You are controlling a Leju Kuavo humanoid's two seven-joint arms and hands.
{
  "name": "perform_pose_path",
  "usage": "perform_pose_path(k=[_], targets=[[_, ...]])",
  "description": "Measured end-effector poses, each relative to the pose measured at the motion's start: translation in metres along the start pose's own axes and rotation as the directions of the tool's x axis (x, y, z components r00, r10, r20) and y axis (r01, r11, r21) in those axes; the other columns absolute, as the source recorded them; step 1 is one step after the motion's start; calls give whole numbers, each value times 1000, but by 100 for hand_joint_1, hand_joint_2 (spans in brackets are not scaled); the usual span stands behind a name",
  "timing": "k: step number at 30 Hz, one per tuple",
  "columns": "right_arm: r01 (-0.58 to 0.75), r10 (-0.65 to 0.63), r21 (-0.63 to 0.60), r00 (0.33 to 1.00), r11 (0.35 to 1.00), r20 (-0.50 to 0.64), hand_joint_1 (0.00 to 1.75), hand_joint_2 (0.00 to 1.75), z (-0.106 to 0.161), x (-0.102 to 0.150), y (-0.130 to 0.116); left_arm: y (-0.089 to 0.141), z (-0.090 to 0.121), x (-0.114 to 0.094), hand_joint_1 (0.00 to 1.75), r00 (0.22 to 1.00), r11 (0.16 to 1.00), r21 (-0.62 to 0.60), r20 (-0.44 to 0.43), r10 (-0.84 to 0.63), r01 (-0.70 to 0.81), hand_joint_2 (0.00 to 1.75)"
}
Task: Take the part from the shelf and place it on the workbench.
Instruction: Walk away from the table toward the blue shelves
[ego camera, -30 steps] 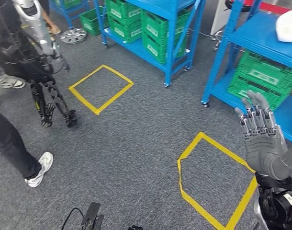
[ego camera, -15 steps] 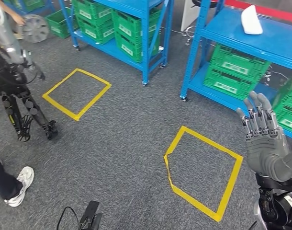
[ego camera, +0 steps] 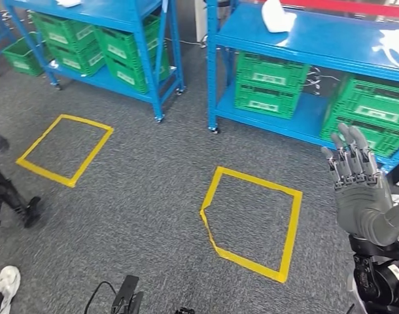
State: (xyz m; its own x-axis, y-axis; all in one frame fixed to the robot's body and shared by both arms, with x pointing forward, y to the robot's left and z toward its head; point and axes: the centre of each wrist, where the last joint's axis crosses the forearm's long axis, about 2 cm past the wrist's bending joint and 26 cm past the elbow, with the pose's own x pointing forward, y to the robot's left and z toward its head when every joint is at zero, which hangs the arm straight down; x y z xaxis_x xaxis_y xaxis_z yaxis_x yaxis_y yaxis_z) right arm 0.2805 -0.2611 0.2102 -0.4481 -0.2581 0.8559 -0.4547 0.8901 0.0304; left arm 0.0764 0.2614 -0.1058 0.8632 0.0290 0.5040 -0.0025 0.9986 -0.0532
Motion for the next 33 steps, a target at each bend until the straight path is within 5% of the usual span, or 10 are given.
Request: perform_pose_path(k=[33], targets=[[-16, 16, -17, 1000, 1000, 2, 0, 0, -3, 1, -1, 2, -1, 1, 0, 1000, 1000, 4, 3, -1, 1, 0]])
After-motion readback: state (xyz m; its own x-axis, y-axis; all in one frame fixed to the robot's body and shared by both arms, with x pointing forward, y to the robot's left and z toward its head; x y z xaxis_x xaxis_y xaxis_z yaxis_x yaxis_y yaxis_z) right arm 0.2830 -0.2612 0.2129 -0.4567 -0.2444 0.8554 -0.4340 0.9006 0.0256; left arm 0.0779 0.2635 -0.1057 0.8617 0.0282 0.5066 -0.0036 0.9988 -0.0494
